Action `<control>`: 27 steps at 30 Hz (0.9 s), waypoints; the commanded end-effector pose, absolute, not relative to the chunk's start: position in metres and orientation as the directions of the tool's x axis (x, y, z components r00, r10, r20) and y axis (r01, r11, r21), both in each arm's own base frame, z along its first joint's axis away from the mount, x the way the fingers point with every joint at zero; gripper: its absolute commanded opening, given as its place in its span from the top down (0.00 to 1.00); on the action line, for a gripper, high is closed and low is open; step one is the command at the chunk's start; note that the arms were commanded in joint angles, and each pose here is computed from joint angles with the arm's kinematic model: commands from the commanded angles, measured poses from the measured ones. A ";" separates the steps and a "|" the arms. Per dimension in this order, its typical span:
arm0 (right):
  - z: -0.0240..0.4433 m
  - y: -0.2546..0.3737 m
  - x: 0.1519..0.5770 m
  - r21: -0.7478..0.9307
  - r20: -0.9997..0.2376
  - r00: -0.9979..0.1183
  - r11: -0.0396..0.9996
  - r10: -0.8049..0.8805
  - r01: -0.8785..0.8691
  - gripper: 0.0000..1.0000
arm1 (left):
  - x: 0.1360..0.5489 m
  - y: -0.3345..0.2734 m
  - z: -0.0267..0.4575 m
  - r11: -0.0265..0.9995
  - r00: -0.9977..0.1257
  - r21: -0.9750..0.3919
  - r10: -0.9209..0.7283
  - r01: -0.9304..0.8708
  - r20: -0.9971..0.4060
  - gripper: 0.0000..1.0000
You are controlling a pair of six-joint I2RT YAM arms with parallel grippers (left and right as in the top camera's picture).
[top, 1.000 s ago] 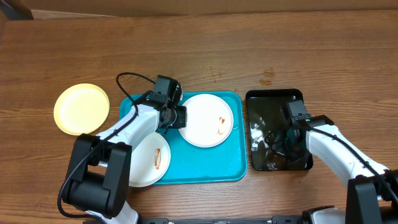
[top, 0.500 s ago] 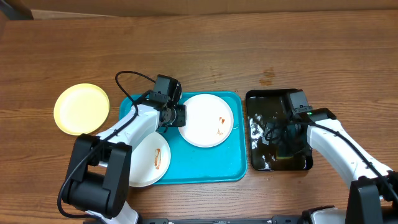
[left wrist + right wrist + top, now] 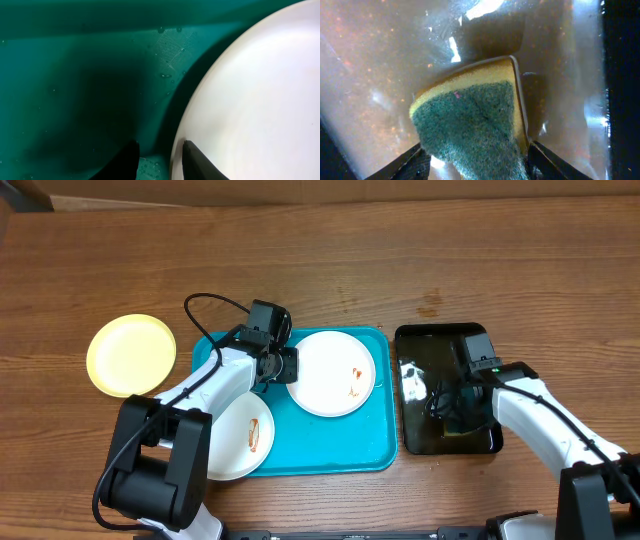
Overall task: Clean dirty plates on tray and stack at the side
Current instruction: 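Dip and rub the held sponge in the black tray's water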
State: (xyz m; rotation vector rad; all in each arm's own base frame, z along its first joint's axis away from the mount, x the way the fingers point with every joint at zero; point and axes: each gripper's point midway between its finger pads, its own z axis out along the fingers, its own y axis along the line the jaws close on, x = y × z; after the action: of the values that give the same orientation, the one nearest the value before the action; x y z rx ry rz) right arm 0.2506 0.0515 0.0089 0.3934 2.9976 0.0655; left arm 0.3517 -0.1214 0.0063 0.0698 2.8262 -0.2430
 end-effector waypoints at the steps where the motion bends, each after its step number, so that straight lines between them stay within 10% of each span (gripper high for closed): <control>1: -0.001 0.051 0.241 0.057 -0.092 -0.962 0.966 0.258 0.254 0.38 | 0.340 -0.118 -0.009 0.988 -0.969 -0.137 0.030 0.066 -0.247 0.75; 6: 0.002 0.059 0.243 0.100 -0.082 -0.963 0.963 0.257 0.249 0.96 | 0.339 -0.118 -0.009 0.989 -0.969 -0.136 0.031 0.065 -0.244 0.96; 27: 0.067 0.065 0.269 0.101 -0.079 -0.972 0.972 0.220 0.211 0.96 | 0.340 -0.118 -0.009 0.988 -0.968 -0.137 0.030 0.066 -0.247 0.96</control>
State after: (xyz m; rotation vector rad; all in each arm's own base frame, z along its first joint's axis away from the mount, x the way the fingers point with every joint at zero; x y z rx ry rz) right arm 0.2674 0.0632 0.0659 0.3201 3.0370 0.1214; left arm 0.3500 -0.1215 0.0065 0.0651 2.8355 -0.2468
